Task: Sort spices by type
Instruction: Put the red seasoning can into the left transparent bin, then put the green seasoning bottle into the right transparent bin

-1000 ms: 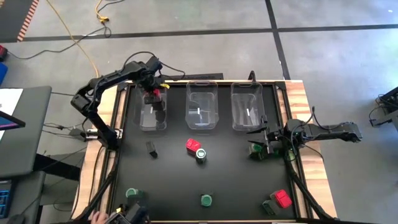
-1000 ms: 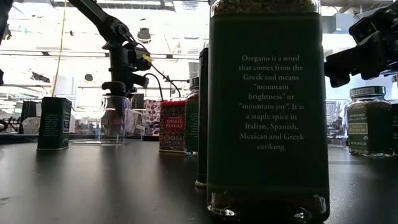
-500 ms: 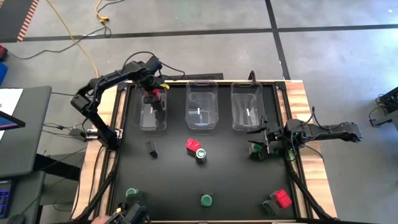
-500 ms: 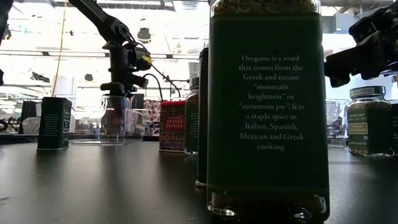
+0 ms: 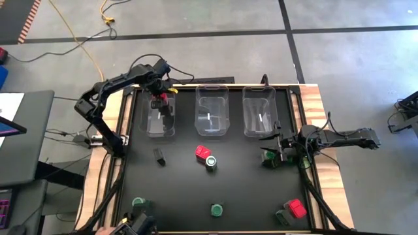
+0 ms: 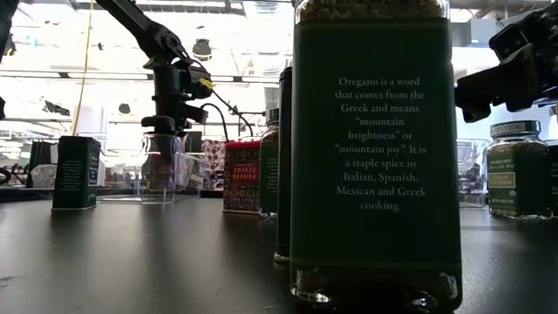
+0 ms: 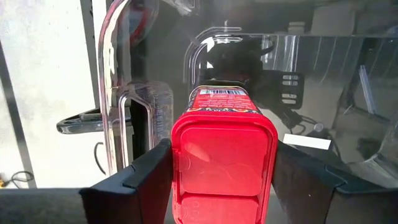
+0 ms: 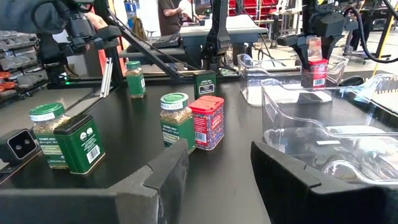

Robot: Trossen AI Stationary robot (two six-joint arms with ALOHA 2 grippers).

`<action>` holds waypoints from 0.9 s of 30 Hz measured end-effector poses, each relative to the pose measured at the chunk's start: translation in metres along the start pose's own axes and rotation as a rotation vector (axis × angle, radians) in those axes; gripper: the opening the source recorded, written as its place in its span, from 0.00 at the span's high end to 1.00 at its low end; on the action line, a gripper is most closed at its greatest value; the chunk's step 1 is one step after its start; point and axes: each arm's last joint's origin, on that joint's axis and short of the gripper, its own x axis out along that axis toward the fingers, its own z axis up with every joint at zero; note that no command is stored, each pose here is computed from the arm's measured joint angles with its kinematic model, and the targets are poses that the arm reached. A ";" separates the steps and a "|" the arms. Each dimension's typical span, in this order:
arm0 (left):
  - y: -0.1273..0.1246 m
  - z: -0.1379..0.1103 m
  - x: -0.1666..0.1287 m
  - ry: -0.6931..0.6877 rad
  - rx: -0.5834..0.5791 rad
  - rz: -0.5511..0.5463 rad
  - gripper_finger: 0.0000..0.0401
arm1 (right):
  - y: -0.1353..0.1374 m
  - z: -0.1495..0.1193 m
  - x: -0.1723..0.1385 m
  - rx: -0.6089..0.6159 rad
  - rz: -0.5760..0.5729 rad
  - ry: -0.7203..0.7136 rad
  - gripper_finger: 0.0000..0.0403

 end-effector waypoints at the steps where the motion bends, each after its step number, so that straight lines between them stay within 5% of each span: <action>1: 0.000 0.000 0.000 0.000 -0.001 0.000 0.41 | 0.000 0.000 0.000 0.000 0.000 0.000 0.49; 13: 0.000 0.000 0.000 0.000 -0.002 0.003 0.31 | 0.000 0.000 0.000 0.000 0.000 0.000 0.49; 27: 0.008 0.001 -0.012 0.069 -0.024 0.081 0.31 | 0.000 0.000 0.000 0.000 0.000 0.000 0.49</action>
